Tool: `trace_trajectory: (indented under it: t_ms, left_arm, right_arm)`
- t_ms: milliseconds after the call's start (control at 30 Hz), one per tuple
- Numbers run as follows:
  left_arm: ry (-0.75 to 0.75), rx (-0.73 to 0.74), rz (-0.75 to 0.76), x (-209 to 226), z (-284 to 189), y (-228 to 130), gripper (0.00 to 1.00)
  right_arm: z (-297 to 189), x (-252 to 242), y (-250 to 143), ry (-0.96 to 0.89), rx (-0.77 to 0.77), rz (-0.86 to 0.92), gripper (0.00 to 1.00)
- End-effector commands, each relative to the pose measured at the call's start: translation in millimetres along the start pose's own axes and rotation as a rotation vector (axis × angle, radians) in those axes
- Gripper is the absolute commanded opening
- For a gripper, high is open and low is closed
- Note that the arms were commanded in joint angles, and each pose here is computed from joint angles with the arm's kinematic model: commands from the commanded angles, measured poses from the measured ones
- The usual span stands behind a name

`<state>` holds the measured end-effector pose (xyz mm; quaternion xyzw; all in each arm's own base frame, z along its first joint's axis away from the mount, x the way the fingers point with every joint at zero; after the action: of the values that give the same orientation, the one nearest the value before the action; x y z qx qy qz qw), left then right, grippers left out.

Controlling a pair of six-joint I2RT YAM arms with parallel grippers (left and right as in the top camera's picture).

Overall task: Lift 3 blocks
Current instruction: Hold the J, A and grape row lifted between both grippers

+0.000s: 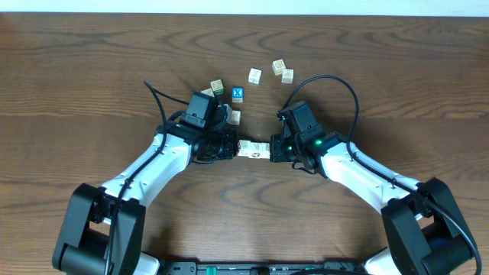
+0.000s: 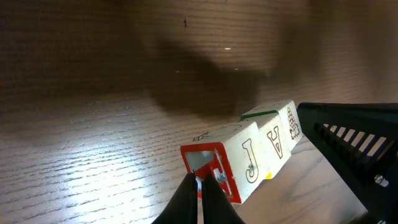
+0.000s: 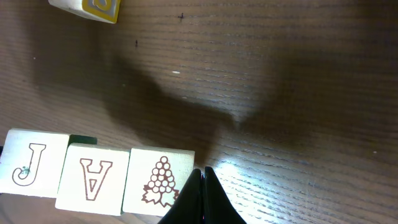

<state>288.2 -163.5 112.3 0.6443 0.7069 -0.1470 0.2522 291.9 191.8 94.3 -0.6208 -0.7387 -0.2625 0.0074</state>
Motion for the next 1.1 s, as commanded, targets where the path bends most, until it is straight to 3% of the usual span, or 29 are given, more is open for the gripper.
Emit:
trace_trajectory:
  t_ms: [0, 1067]
  left_arm:
    - [-0.131, 0.064, 0.054, -30, 3, -7, 0.07]
    - [-0.078, 0.078, 0.053, -22, 11, -17, 0.07]
  right_arm:
    - [-5, 46, -6, 0.24, 0.05, -0.079, 0.01]
    - [-5, 46, -6, 0.24, 0.048, -0.078, 0.01]
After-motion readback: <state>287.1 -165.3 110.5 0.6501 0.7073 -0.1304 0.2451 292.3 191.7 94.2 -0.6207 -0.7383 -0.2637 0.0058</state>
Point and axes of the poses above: each gripper's point midway between its finger pads, its own z axis out along the fingers, its own x axis along the line the jaws close on, y = z × x, the point moved 7 cm from there along -z, back along the fingers, and after that the axes turned 6 degrees about -z, right-handed, at the moved point
